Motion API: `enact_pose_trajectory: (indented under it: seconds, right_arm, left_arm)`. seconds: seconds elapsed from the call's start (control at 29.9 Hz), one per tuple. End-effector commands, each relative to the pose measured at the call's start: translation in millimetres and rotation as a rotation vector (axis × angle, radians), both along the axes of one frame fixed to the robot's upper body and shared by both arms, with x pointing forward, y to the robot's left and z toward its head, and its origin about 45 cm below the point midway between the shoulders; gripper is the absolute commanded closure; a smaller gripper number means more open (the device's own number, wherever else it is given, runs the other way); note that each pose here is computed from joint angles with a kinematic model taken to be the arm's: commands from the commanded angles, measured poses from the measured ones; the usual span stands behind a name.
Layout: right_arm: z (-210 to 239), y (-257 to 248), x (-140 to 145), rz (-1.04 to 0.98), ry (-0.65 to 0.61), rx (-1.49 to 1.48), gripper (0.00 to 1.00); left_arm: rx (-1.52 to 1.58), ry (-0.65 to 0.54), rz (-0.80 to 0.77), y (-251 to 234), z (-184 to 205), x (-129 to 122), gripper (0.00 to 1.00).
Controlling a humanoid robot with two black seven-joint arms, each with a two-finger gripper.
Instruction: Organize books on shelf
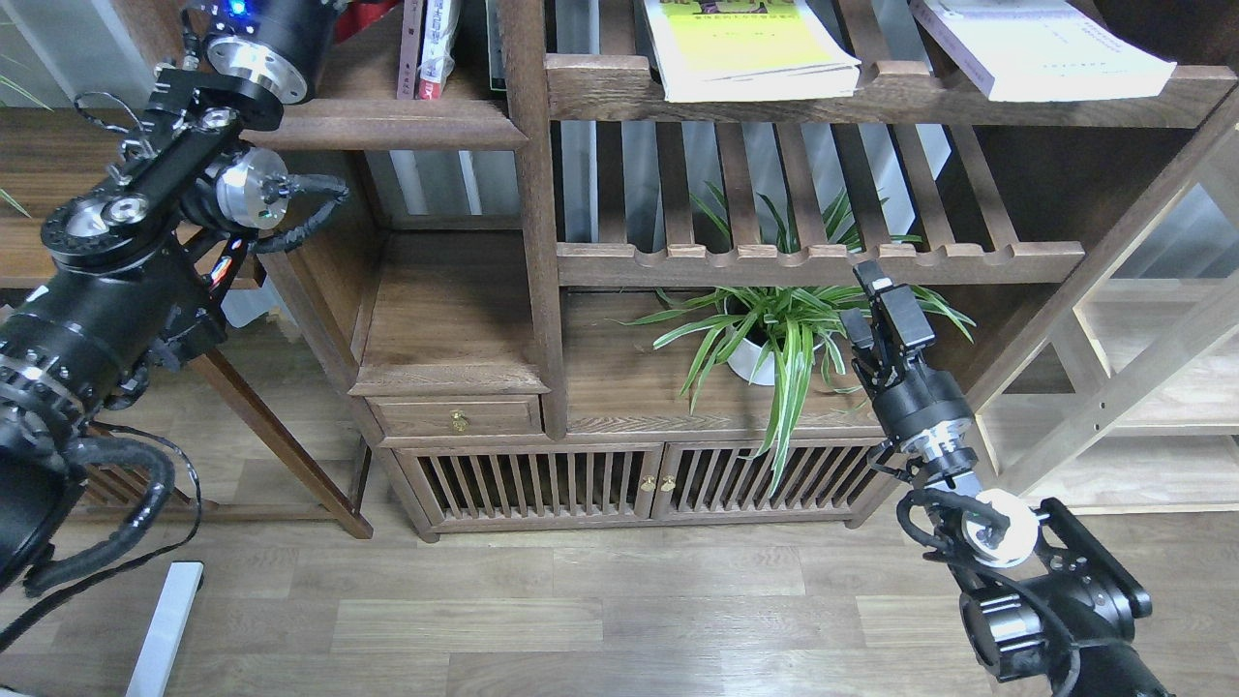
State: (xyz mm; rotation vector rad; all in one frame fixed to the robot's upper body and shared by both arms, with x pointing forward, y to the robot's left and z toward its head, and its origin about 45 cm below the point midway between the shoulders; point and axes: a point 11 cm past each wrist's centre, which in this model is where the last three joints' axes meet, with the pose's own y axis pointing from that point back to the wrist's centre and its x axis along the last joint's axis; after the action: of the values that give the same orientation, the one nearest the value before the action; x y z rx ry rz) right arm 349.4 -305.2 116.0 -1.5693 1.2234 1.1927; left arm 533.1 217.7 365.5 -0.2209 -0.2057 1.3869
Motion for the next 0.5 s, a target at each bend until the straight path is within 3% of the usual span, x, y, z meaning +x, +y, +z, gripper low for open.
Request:
enact_pose_trajectory:
  seconds: [0.0, 0.47]
  right_arm:
    - [0.0, -0.9, -0.1, -0.001, 0.000, -0.002, 0.02]
    - [-0.9, -3.4, -1.5, -0.006, 0.003, -0.004, 0.02]
  left_arm:
    - [0.017, 0.007, -0.008, -2.6, -3.6, -0.5, 1.00]
    - [0.033, 0.006, 0.001, 4.2, -6.2, -0.6, 0.99]
